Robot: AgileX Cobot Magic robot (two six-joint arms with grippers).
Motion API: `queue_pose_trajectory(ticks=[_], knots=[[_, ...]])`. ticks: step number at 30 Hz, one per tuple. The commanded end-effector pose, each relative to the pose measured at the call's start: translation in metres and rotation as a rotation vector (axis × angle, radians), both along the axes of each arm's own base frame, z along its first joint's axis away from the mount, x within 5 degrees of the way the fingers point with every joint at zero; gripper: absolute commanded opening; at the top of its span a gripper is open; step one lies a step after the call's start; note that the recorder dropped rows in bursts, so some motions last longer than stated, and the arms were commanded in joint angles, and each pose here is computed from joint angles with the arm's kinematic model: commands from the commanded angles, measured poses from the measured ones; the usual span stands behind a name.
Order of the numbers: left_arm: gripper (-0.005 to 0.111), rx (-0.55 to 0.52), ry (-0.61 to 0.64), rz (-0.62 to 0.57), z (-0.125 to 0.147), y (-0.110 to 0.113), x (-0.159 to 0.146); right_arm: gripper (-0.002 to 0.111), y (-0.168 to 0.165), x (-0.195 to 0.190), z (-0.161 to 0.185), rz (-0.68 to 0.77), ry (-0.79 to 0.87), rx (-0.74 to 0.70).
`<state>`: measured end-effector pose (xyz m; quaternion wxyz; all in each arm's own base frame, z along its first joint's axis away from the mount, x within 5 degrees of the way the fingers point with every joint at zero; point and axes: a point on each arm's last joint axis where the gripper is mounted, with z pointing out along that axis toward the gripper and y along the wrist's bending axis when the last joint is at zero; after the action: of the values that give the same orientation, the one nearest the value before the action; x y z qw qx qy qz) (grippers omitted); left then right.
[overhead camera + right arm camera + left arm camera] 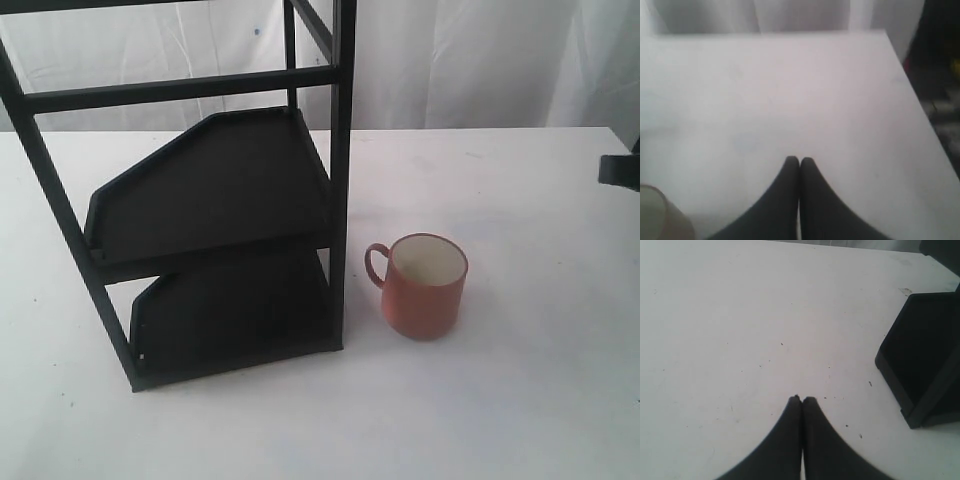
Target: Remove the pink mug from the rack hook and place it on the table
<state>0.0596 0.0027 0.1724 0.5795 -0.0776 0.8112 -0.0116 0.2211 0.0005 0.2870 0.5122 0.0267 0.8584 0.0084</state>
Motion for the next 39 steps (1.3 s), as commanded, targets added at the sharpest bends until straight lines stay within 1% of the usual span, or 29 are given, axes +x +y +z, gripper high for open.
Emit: queue_pose_trajectory(ticks=[1,4,8,10,15,23,25,27,28,29,33,39], knots=[[0.0,-0.009,0.002,-0.006,-0.001,-0.001,0.0,0.0,0.002,-0.053,0.003,0.03,-0.332,0.018],[0.0,-0.009,0.002,-0.006,-0.001,-0.001,0.0,0.0,0.002,-0.081,-0.005,0.036,-0.419,0.02],[0.0,-0.009,0.002,-0.006,-0.001,-0.001,0.0,0.0,0.002,-0.104,-0.022,0.029,-0.452,0.048],[0.0,-0.009,0.002,-0.006,-0.001,-0.001,0.0,0.0,0.002,-0.113,-0.03,0.016,-0.453,0.091],[0.0,-0.009,0.002,-0.006,-0.001,-0.001,0.0,0.0,0.002,-0.124,-0.037,0.007,-0.474,0.113],[0.0,-0.009,0.002,-0.006,-0.001,-0.001,0.0,0.0,0.002,-0.125,-0.036,0.008,-0.478,0.111],[0.0,-0.009,0.002,-0.006,-0.001,-0.001,0.0,0.0,0.001,-0.137,-0.03,0.014,-0.545,0.087],[0.0,-0.009,0.002,-0.006,-0.001,-0.001,0.0,0.0,0.001,-0.158,-0.019,0.039,-0.706,-0.063],[0.0,-0.009,0.002,-0.006,-0.001,-0.001,0.0,0.0,0.001,-0.169,-0.015,0.043,-0.797,-0.108],[0.0,-0.009,0.002,-0.006,-0.001,-0.001,0.0,0.0,0.002,-0.176,-0.015,0.042,-0.842,-0.112],[0.0,-0.008,-0.001,-0.006,-0.001,-0.001,-0.001,0.0,0.001,-0.174,-0.029,0.034,-0.789,-0.111],[0.0,-0.008,-0.003,-0.006,-0.001,-0.001,-0.001,0.0,-0.002,-0.165,-0.079,0.014,-0.511,-0.104]])
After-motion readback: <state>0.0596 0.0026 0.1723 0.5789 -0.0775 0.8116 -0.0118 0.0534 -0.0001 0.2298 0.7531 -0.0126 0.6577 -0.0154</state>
